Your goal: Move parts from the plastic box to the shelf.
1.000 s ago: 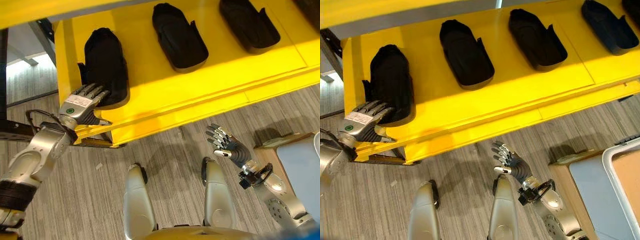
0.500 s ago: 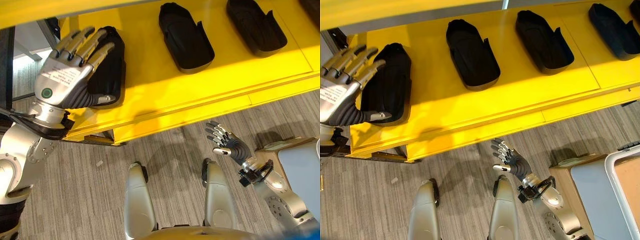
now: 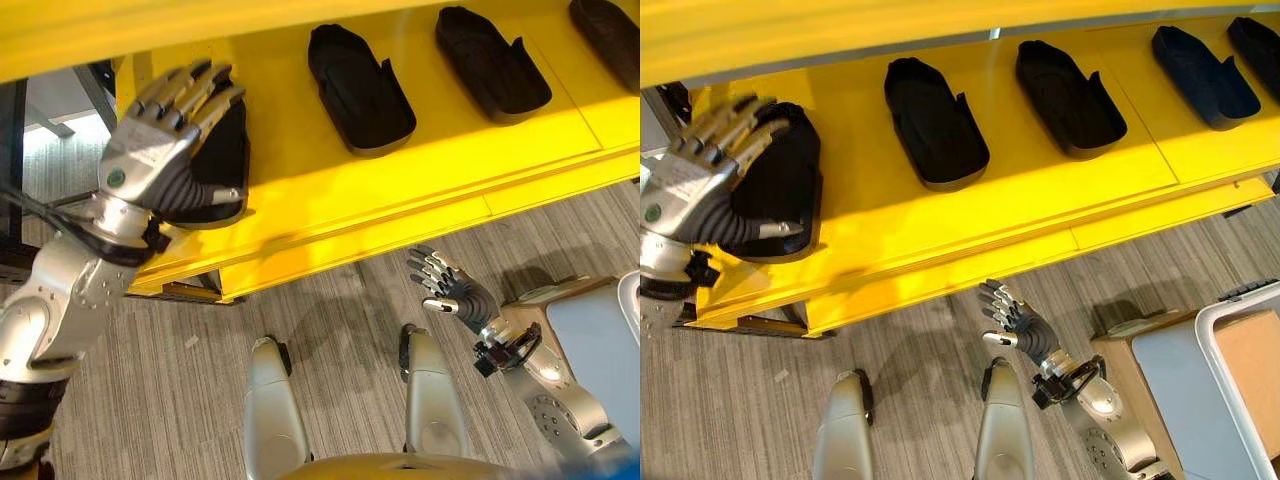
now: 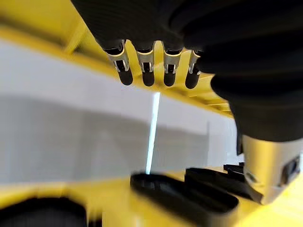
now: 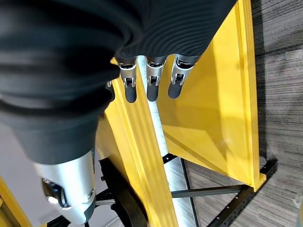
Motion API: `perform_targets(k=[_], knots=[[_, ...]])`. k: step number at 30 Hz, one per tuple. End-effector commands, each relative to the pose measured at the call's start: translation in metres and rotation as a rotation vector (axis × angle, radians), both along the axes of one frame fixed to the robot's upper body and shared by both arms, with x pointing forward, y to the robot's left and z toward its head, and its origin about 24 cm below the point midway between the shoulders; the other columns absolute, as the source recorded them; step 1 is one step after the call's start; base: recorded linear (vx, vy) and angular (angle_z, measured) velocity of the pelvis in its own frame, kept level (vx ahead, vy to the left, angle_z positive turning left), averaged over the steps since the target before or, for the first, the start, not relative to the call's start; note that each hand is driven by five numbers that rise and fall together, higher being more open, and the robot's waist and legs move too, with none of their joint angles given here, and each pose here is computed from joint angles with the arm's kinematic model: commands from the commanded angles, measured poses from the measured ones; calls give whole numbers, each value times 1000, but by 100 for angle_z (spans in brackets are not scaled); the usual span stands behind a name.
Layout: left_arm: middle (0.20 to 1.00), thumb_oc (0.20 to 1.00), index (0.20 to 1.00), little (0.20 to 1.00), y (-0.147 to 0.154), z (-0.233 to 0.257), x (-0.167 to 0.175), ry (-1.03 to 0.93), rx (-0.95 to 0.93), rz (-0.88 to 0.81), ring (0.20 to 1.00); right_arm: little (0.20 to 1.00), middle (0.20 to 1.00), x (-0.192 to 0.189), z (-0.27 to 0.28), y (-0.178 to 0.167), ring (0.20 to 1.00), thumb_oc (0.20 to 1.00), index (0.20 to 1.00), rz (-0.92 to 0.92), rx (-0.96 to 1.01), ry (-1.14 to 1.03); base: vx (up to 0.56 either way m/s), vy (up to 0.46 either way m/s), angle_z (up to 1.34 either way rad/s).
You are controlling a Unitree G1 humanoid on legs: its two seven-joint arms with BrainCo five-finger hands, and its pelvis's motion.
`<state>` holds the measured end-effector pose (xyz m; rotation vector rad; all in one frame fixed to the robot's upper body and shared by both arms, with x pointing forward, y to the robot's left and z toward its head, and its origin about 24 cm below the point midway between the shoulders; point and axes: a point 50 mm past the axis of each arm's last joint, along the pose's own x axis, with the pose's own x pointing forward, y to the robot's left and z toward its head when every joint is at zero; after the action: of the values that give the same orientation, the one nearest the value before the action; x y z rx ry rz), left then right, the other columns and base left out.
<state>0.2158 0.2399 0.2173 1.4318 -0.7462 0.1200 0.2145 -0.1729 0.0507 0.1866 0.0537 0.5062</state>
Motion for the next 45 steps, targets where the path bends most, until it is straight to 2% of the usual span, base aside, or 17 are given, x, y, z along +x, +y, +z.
perform_targets(k=[1,13,45], knots=[[1000,1000,1000,1000,-10,11,-13,-83,-45,-103,1000,1000,1000,6,26,1,1000,1000,1000,-20,39,-162,1,-11,4],[1000,1000,1000,1000,0,-39,-14,148,-39,-75,1000,1000,1000,6,35,-2,1000,1000,1000,-40,30,-214,3,-6,4],[1000,1000,1000,1000,26,-92,-8,399,18,82,1000,1000,1000,8,33,-6,1000,1000,1000,-76,21,-196,0,0,0]])
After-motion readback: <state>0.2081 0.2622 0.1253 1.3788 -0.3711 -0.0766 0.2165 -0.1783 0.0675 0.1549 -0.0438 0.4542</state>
